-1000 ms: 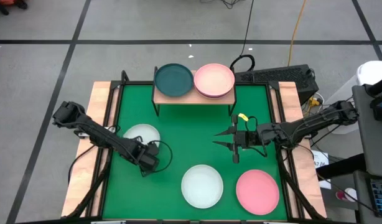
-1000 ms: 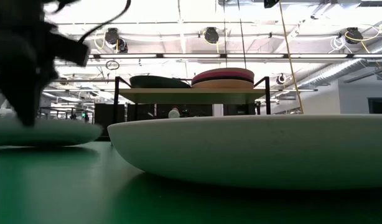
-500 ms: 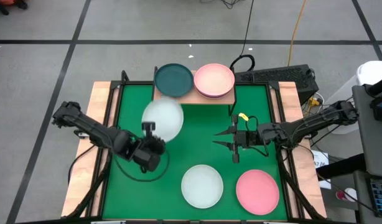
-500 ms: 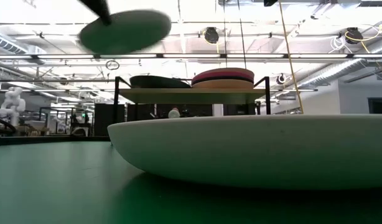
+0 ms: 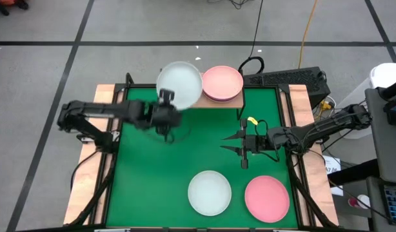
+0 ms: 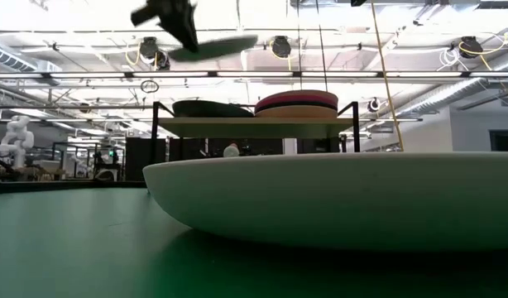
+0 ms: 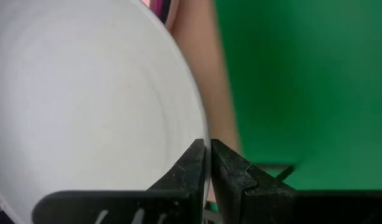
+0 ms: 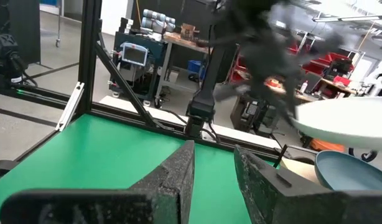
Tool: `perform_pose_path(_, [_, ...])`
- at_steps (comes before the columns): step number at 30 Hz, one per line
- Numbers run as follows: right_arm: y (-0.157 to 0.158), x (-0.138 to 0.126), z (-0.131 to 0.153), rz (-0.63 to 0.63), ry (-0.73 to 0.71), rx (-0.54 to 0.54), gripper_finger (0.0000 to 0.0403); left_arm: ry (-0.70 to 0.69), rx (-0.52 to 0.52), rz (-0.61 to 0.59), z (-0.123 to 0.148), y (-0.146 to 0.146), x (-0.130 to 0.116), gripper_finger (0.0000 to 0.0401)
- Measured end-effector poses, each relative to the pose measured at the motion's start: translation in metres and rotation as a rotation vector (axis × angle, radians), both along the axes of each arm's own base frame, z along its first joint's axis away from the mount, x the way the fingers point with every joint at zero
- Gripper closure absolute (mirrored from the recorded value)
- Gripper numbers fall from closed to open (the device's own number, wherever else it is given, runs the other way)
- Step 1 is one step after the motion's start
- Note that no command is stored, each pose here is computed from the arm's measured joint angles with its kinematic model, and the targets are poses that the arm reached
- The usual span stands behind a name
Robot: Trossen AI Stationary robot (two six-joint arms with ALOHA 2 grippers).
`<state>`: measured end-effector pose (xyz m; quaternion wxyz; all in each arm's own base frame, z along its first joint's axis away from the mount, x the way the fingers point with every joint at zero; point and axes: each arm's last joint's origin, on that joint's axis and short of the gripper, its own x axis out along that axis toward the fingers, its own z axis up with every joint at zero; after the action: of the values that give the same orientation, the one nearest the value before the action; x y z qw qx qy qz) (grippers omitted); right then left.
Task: Place and stack plates onto a shelf
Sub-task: Stack the left white plate on top of the dark green plate
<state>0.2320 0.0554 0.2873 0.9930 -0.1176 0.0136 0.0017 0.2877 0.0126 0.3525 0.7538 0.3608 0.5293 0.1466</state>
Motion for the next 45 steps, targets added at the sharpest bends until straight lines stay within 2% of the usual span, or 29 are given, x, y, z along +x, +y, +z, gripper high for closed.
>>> perform_pose_path(3, [0.0, 0.0, 0.0, 0.0, 0.0, -0.002, 0.0307, 0.023, -0.051, 0.034, 0.0, 0.038, -0.002, 0.0377])
perform_pose_path(6, [0.0, 0.0, 0.0, 0.0, 0.0, -0.017, 0.0307, -0.017, -0.116, 0.071, 0.0, 0.069, -0.005, 0.0376])
perform_pose_path(11, [0.0, 0.0, 0.0, 0.0, 0.0, -0.022, 0.0307, -0.081, -0.225, 0.067, 0.001, 0.097, -0.01, 0.0376])
perform_pose_path(17, [0.0, 0.0, 0.0, 0.0, 0.0, -0.023, 0.0307, -0.139, -0.282, 0.035, -0.002, 0.099, 0.001, 0.0375])
perform_pose_path(23, [0.0, 0.0, 0.0, 0.0, 0.0, -0.021, 0.0307, -0.081, -0.297, 0.018, -0.02, 0.1, 0.017, 0.0375])
perform_pose_path(29, [0.0, 0.0, 0.0, 0.0, 0.001, -0.02, 0.0307, -0.027, -0.271, 0.039, -0.03, 0.105, 0.021, 0.0375])
perform_pose_path(33, [0.0, 0.0, -0.001, 0.0, 0.007, -0.022, 0.0307, -0.013, -0.234, 0.048, -0.028, 0.105, 0.019, 0.0375])
perform_pose_path(38, [0.0, 0.0, -0.001, 0.001, 0.006, -0.021, 0.0307, 0.001, -0.238, 0.051, -0.027, 0.104, 0.016, 0.0374])
perform_pose_path(45, [0.0, 0.0, -0.001, 0.0, 0.005, -0.021, 0.0307, -0.013, -0.242, 0.066, -0.027, 0.104, 0.016, 0.0336])
